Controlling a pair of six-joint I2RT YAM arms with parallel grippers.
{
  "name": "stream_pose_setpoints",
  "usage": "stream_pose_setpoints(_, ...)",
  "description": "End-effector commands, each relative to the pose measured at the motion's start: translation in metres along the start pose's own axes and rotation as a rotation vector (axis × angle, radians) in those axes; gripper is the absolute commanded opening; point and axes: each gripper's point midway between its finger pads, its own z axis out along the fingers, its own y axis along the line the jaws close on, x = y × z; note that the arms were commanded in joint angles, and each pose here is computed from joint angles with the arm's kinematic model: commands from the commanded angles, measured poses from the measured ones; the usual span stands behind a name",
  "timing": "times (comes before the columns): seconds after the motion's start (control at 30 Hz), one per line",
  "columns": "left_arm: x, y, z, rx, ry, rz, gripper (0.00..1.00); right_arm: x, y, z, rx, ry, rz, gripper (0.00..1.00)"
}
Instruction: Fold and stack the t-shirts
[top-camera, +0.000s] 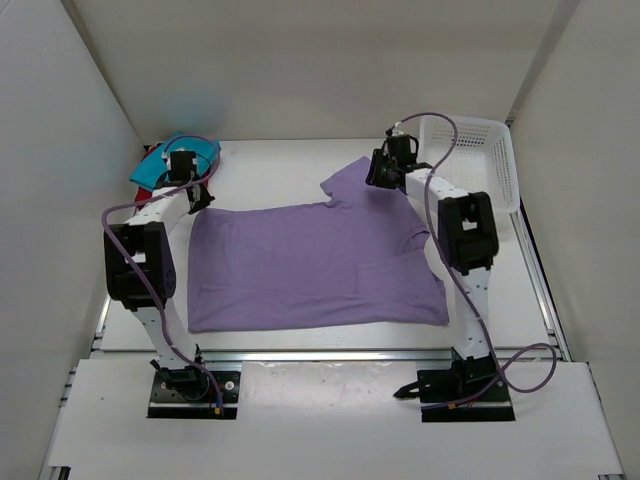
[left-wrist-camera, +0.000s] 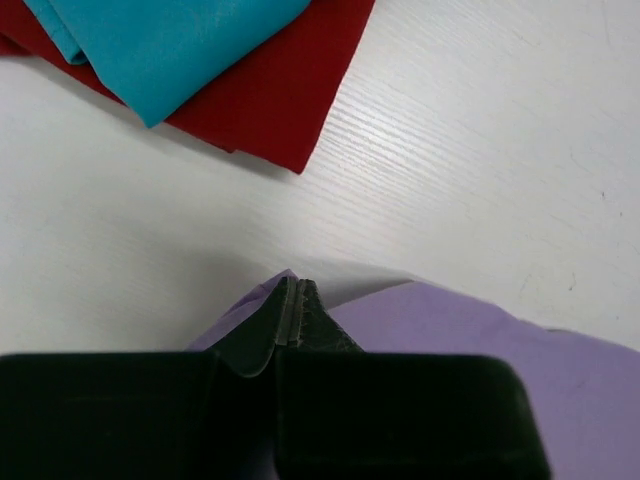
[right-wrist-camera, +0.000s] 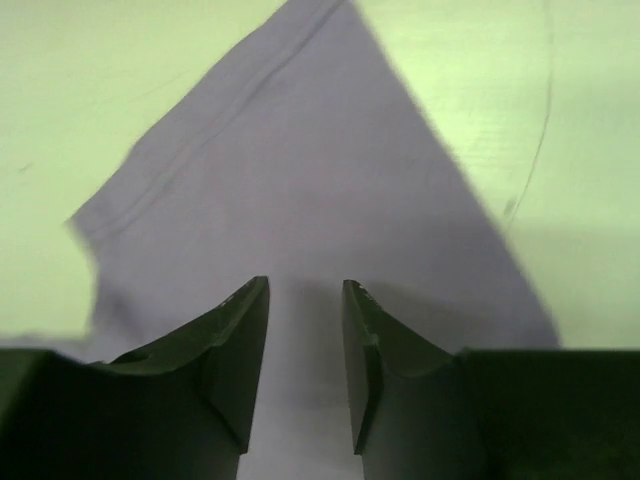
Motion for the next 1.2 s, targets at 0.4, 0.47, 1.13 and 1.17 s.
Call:
stream_pose_setpoints(0.4,-0.004,-0.004,-0.015,0.052,-0.044,-0.023,0.0,-0.055,-0.034,0.066,0.046,0.022,0.022,0.51)
stream_pose_setpoints(0.47,0.002,-0.007,-0.014,0.064,-0.03,-0.022,0.0,-0.049,-0.033,0.073,0.006,0.05,0.058,0.47)
stream_pose_setpoints(1.13,0.003,-0.009,-0.015,0.08,-0.042,-0.035,0.0,-0.041,-0.003,0.085,-0.228,0.081,0.2,0.23)
stream_pose_setpoints(1.17,0.0,-0.01,-0.017,0.087,-0.051,-0.037,0.0,-0.044,-0.005,0.085,-0.224,0.072,0.212,0.2)
